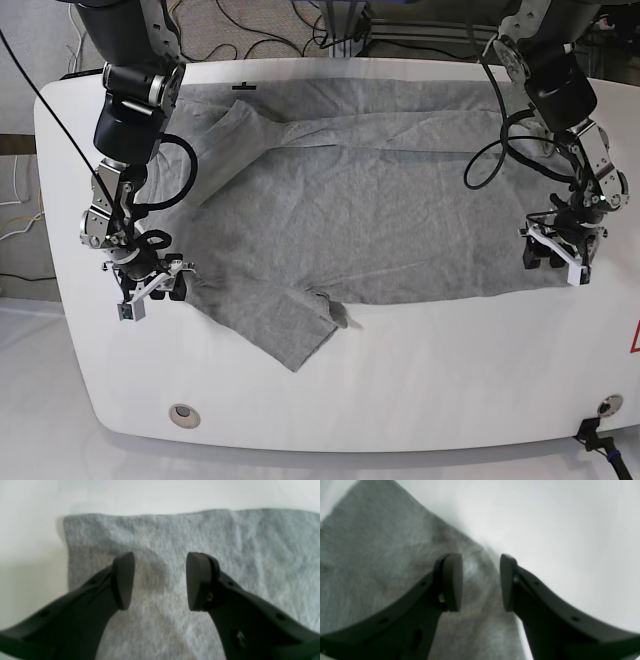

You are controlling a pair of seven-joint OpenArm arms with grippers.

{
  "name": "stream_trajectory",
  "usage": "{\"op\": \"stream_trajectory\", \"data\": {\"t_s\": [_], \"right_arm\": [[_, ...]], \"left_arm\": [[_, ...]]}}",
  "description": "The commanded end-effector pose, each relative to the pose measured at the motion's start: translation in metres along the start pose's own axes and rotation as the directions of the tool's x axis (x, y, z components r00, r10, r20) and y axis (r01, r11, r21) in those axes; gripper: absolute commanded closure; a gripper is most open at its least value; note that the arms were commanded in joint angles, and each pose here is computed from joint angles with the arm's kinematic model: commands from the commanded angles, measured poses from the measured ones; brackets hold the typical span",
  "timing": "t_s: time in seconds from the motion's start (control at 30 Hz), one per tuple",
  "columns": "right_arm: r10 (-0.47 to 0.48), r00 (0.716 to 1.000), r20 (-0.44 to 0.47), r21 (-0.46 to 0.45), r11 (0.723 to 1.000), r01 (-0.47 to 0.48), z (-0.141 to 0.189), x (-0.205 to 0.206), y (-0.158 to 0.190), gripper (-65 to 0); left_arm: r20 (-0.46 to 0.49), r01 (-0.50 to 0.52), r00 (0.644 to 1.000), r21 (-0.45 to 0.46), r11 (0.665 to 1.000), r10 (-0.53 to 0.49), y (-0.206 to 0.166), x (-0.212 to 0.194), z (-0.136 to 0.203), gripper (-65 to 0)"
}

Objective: Fold the T-shirt properly
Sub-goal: 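Move both grippers down to the shirt's side edges near the hem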

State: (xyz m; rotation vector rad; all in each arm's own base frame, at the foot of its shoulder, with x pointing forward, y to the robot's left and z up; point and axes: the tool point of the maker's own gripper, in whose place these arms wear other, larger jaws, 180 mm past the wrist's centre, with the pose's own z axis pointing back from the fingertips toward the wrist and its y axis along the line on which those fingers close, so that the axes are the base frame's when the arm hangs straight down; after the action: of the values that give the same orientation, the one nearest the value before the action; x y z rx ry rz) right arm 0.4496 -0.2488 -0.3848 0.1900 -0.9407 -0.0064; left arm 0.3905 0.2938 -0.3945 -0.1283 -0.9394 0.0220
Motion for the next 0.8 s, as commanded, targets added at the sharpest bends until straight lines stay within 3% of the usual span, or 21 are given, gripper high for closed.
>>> {"op": "stream_trajectory", "data": {"t_s": [0.0, 0.33, 0.53, 0.77], "right_arm": [[-0.006, 0.998, 0.068, -0.005, 1.000, 0.006, 0.000, 0.028, -0.009, -24.5], [-0.063, 0.997, 0.043, -0.006, 0.998, 0.063, -0.007, 0.007, -0.019, -24.6], [-0.085, 0.996, 0.034, 0.016, 0.996, 0.085, -0.012, 0.000, -0.008, -24.6], [-0.091, 0.996, 0.003, 0.082, 0.993, 0.090, -0.016, -0.019, 0.016, -24.6]], "left_arm": [[0.029, -0.001, 1.000, -0.009, 1.000, 0.001, 0.006, 0.011, -0.003, -31.7], [0.052, -0.054, 0.997, -0.050, 0.997, 0.057, -0.001, 0.002, -0.017, -31.7], [0.132, 0.007, 0.991, -0.022, 1.000, -0.004, 0.005, 0.035, -0.005, -31.7], [0.196, 0.000, 0.981, 0.054, 0.999, -0.011, 0.030, 0.045, 0.021, -31.7]]}}
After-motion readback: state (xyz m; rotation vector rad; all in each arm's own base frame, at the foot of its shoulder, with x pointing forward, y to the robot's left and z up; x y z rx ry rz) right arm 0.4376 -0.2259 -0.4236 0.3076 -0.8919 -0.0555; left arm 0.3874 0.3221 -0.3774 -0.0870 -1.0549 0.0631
